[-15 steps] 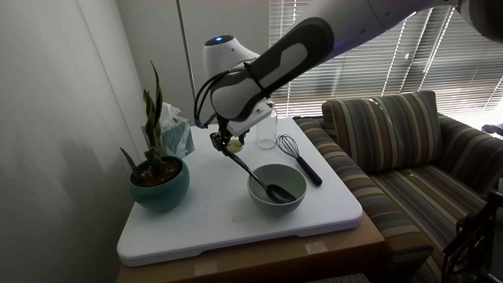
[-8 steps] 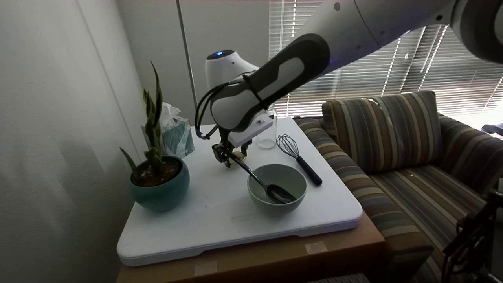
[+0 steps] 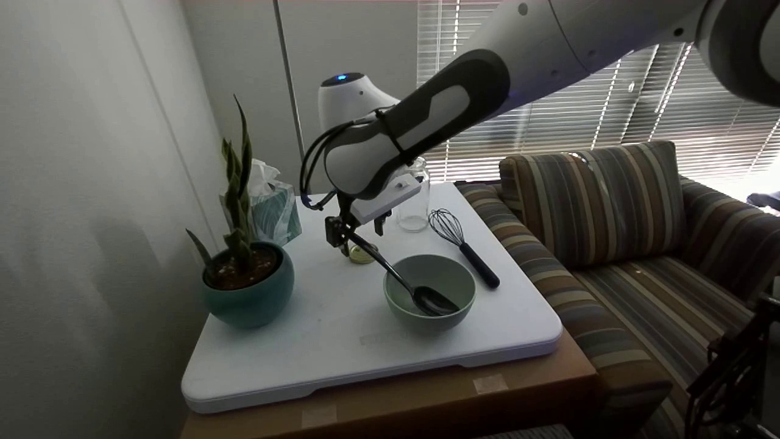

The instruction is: Take the lid off the bottle and put it on the board

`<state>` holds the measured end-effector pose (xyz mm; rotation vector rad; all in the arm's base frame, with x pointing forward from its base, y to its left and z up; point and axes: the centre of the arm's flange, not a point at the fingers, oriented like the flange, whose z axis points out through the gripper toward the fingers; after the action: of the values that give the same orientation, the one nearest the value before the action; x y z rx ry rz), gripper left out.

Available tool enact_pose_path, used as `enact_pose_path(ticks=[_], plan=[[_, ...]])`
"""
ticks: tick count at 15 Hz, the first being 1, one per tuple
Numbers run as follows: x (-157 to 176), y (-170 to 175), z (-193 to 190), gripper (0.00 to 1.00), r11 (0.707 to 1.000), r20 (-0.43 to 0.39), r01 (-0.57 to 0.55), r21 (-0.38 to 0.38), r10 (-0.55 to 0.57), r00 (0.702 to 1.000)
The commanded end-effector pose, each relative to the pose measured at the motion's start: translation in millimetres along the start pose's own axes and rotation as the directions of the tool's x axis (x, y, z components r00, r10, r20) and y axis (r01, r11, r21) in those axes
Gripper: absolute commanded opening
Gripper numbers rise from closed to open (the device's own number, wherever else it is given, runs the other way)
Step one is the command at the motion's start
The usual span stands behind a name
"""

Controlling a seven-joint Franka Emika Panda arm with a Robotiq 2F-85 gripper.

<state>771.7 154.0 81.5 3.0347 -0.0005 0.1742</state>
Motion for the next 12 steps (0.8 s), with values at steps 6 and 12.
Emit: enact_pose_path(ticks=[6,12], plan=[[24.2,6.3,-114.3,1.00,0.996,-0.014,0.091,0.010,-0.091,0.996],[43.1,3.8,-188.4,1.00,0.969,-0.057,0.245,0.014,-0.244,0.968]])
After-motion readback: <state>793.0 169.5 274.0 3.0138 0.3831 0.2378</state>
